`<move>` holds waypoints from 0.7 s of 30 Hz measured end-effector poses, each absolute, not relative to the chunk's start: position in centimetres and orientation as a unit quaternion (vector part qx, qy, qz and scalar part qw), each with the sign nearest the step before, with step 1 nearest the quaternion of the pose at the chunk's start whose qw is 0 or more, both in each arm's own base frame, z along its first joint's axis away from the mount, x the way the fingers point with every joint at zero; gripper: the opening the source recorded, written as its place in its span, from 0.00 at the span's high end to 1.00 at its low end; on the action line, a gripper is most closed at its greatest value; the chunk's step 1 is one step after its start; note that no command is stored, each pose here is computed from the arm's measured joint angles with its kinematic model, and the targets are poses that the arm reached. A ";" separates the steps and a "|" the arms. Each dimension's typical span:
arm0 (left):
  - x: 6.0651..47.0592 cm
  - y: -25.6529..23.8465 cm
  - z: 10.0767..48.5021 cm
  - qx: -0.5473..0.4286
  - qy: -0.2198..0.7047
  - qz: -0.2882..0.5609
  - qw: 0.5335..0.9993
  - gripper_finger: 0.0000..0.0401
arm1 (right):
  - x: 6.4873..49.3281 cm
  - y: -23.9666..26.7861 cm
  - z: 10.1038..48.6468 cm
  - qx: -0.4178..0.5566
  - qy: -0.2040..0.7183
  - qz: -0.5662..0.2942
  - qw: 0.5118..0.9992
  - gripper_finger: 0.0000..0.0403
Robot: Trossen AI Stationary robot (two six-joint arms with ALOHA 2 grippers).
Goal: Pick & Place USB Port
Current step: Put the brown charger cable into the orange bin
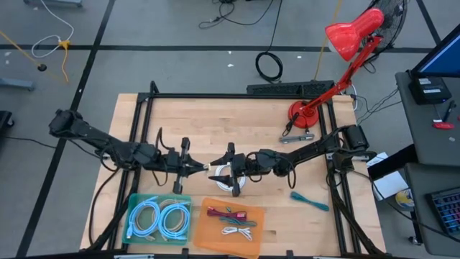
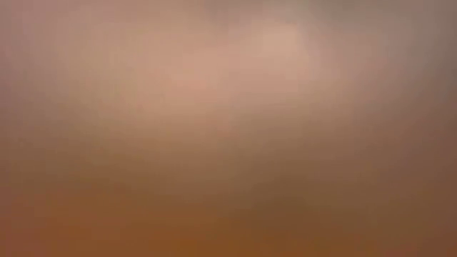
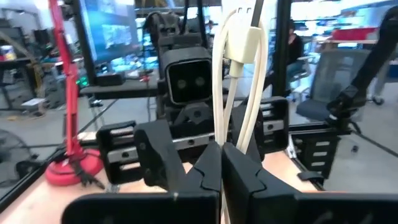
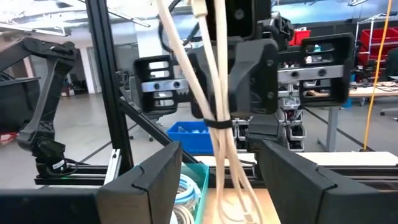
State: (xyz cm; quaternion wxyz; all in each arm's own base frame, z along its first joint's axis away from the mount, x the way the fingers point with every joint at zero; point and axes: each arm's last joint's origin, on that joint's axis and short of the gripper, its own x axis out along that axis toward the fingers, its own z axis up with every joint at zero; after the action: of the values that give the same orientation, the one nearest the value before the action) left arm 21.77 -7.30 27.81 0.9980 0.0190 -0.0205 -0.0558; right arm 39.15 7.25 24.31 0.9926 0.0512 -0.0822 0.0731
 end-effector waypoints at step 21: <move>22.8 -6.6 27.4 0.023 -0.029 -0.077 0.996 1.00 | 39.2 7.2 24.3 0.056 -0.080 0.072 0.993 0.56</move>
State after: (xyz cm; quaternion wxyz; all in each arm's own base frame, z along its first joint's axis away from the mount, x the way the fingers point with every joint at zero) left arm 22.84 -6.64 27.45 0.9964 0.0229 -0.0290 -0.0767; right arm 39.17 7.20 24.27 0.9926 0.0557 -0.0799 0.0719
